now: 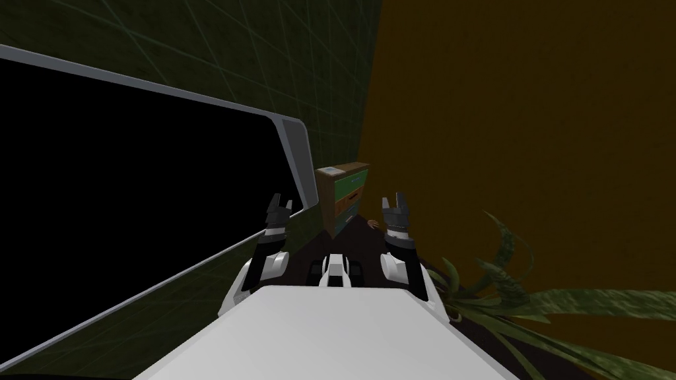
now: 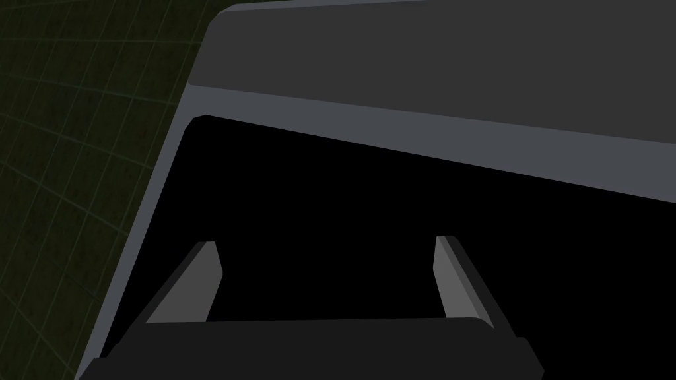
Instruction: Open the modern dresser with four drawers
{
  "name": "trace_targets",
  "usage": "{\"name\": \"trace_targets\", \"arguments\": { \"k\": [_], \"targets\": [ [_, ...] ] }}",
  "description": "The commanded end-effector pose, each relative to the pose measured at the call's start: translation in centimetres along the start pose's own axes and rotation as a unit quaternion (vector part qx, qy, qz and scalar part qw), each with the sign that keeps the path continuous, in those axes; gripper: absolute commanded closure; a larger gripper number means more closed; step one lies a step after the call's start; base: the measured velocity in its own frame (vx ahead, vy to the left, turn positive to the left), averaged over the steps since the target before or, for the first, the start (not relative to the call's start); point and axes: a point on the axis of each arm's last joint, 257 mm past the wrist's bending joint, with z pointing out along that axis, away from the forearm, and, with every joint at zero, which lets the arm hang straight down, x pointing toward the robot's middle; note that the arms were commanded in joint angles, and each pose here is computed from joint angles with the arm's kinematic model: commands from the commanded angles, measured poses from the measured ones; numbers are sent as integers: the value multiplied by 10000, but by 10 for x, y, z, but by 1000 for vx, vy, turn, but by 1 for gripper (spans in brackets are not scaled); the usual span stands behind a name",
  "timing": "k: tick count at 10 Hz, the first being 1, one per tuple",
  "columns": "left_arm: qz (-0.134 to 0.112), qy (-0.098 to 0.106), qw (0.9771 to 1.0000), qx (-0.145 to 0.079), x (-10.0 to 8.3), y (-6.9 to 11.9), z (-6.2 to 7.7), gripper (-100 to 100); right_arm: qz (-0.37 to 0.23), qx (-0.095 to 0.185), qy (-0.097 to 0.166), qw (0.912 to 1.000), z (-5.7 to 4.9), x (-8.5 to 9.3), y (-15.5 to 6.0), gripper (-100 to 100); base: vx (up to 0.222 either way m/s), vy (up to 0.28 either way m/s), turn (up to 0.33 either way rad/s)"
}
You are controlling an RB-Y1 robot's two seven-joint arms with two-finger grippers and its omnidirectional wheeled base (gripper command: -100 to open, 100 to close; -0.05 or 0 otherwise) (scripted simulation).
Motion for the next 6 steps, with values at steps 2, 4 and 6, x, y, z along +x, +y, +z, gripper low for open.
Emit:
{"name": "trace_targets", "arguments": {
  "k": [2, 4, 6],
  "targets": [
    [0, 0, 10000, -1, 0, 0, 0, 0, -551, 86, 593, 9967, 0, 20, -11, -100, 16, -14, 46],
    [0, 0, 10000, -1, 0, 0, 0, 0, -987, 120, 962, 9904, 0, 34, -20, -100, 29, -21, 66],
    [0, 0, 10000, -1, 0, 0, 0, 0, -1487, 124, 1311, 9801, 0, 47, -29, -100, 32, -25, 88]
  ]
}}
